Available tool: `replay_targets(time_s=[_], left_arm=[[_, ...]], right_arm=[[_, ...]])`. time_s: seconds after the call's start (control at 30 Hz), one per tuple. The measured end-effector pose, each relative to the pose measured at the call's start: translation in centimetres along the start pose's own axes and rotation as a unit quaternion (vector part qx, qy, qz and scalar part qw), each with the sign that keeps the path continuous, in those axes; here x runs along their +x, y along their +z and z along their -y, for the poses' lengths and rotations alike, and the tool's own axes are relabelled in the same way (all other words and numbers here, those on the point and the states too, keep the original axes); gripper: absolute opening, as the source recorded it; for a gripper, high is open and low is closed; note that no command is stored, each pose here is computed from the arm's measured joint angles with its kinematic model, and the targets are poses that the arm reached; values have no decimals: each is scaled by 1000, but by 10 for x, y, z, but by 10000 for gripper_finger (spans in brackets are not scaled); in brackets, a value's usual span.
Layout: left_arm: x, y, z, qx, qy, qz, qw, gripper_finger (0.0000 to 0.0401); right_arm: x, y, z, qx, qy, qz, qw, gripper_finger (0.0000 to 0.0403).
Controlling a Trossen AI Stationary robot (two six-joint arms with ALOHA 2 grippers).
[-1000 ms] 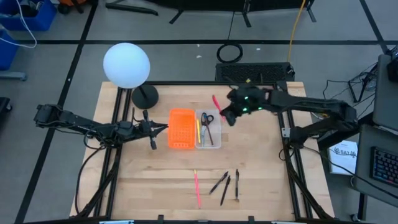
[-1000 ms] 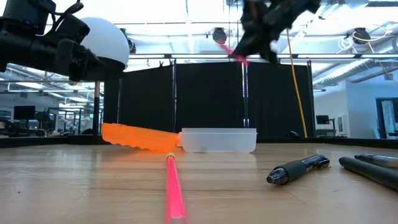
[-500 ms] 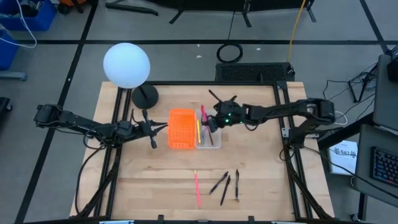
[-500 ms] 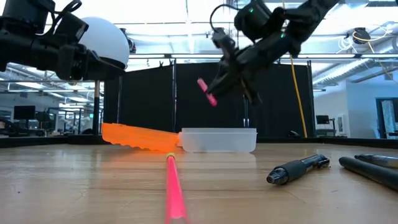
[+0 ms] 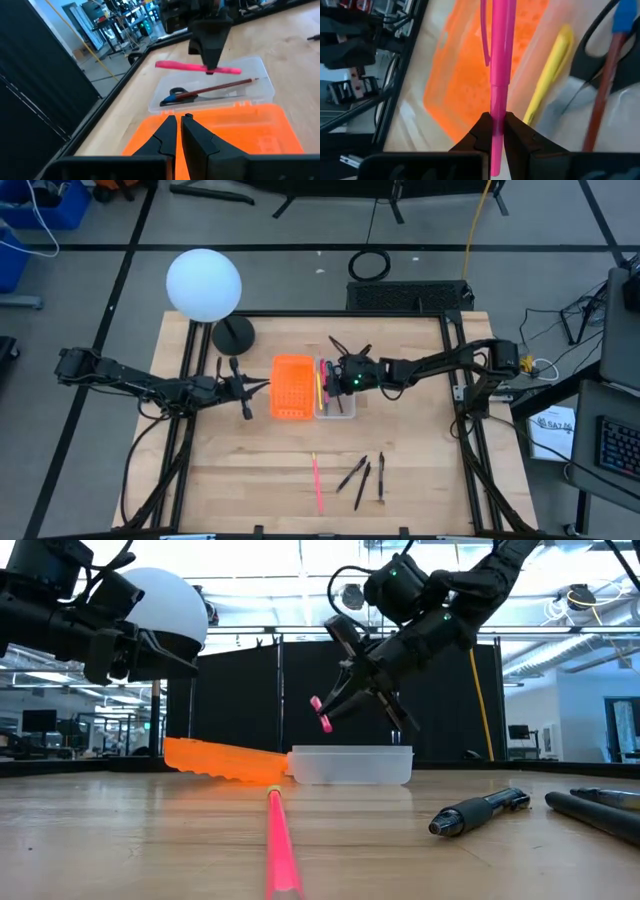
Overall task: Pick & place school supplies into a supply box
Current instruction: Put the pink pen into the orange supply box
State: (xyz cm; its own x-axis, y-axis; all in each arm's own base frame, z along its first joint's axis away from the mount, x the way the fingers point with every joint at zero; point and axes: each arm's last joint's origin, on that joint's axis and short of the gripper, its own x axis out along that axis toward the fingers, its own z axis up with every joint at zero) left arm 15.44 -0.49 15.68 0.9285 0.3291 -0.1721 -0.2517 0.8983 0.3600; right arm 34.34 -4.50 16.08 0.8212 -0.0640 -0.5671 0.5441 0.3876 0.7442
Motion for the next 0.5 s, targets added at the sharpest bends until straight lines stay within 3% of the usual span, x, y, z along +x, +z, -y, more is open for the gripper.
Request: replay_targets(time_s=[0.3, 0.5], left_arm=[[0, -2, 0, 6, -2, -8, 1000, 31], [0, -2, 0, 25, -2, -8, 1000, 31]], right_arm=[[0, 1, 4, 27, -49, 69, 996, 19], [0, 1, 6, 33, -59, 66, 996, 19]])
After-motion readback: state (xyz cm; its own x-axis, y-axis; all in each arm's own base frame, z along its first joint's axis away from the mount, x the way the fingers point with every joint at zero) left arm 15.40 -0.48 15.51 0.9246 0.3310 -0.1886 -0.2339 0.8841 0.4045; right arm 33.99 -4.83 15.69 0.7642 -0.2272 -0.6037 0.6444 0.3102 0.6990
